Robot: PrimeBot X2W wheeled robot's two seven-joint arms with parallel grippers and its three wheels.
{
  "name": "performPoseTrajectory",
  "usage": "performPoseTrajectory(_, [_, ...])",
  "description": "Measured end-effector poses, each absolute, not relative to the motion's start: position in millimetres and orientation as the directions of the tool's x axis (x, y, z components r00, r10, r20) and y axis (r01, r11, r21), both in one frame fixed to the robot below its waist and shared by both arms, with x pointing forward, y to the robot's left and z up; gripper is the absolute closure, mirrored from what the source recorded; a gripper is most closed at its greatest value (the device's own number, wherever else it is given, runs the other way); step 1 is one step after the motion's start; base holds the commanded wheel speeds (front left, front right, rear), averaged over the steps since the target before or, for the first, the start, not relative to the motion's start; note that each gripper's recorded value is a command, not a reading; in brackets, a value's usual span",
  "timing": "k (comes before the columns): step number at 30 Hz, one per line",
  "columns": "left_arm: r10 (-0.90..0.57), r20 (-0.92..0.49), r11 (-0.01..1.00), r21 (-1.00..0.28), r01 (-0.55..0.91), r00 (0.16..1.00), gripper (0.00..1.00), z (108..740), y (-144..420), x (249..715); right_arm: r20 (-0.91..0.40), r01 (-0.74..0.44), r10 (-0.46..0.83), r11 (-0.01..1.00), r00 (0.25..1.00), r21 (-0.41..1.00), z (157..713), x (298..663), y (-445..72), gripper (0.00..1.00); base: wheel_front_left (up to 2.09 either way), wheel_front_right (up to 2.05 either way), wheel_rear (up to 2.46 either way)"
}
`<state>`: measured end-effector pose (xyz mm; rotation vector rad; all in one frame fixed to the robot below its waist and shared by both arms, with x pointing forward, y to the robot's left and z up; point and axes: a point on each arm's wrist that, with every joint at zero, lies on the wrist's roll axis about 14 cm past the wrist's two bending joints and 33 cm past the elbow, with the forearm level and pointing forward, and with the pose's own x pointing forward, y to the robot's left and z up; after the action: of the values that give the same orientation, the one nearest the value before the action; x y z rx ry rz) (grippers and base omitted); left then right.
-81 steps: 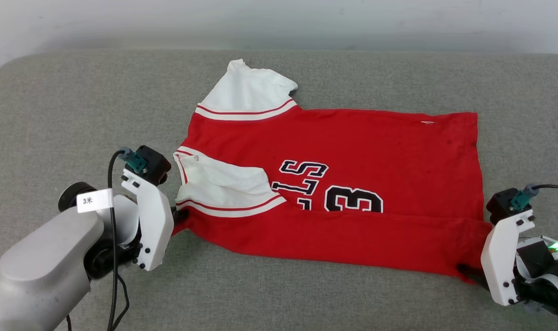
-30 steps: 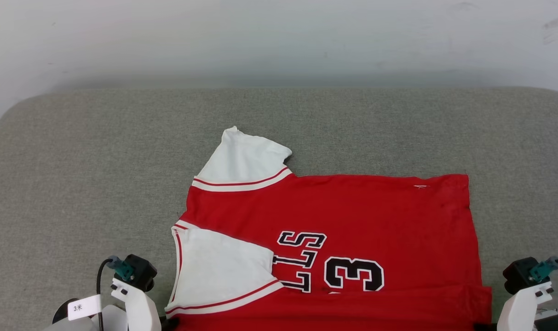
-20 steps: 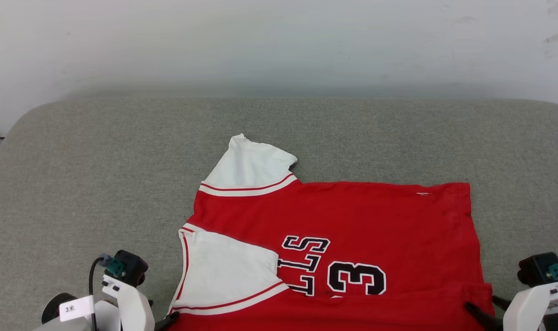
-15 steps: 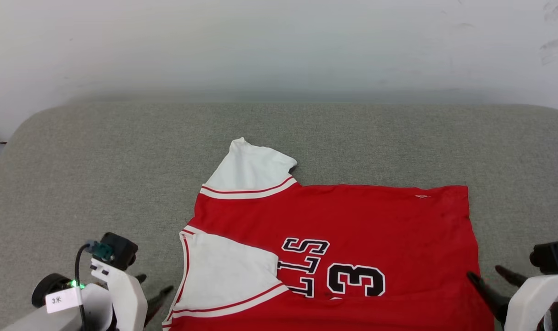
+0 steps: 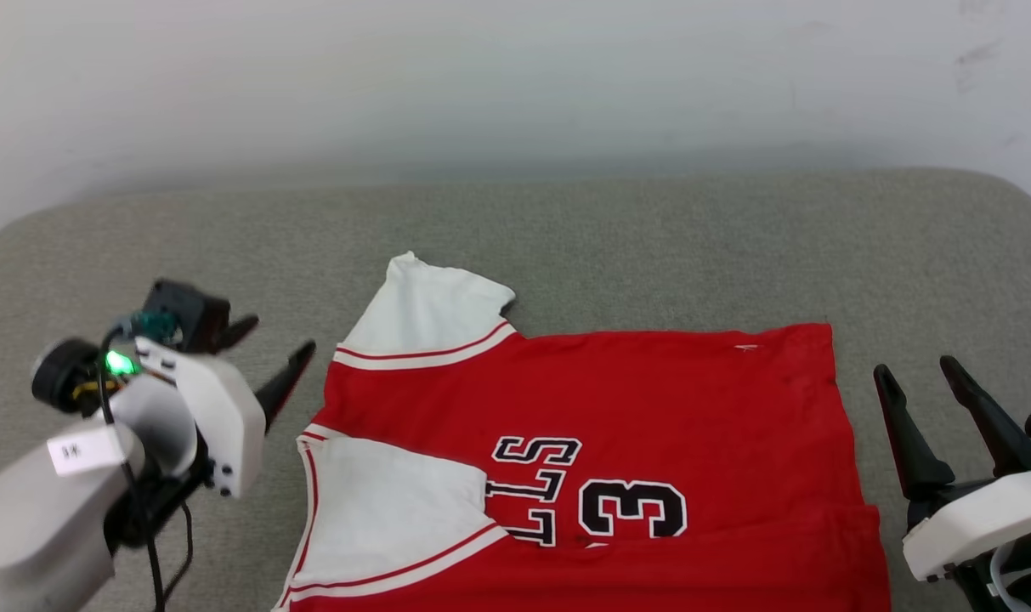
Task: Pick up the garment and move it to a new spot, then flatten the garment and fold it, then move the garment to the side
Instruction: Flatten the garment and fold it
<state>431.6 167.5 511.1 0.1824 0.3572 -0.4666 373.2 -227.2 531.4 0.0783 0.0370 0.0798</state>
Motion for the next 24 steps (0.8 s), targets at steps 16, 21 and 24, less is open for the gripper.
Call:
performPoseTrajectory(16, [-0.406,-0.641,0.830,0.040,0.557,0.651,0.00,484.3,124.6,561.7,-0.040,-0.009,0.011,0.998,0.999,0.058,514.8,398.6,-230.0,0.00,0.00,0.00,0.00])
performPoseTrajectory(21, [-0.372,-0.756,0.816,0.010,0.578,0.539,0.00,449.4,115.1,578.5,-0.080,0.005,-0.001,0.999,0.997,0.047,497.2,409.2,-234.6,0.00,0.00,0.00,0.00])
performPoseTrajectory(24, [-0.358,-0.790,0.811,0.002,0.585,0.498,0.00,433.7,111.5,590.3,-0.100,0.016,-0.012,0.999,0.995,0.040,487.1,415.2,-238.6,0.00,0.00,0.00,0.00])
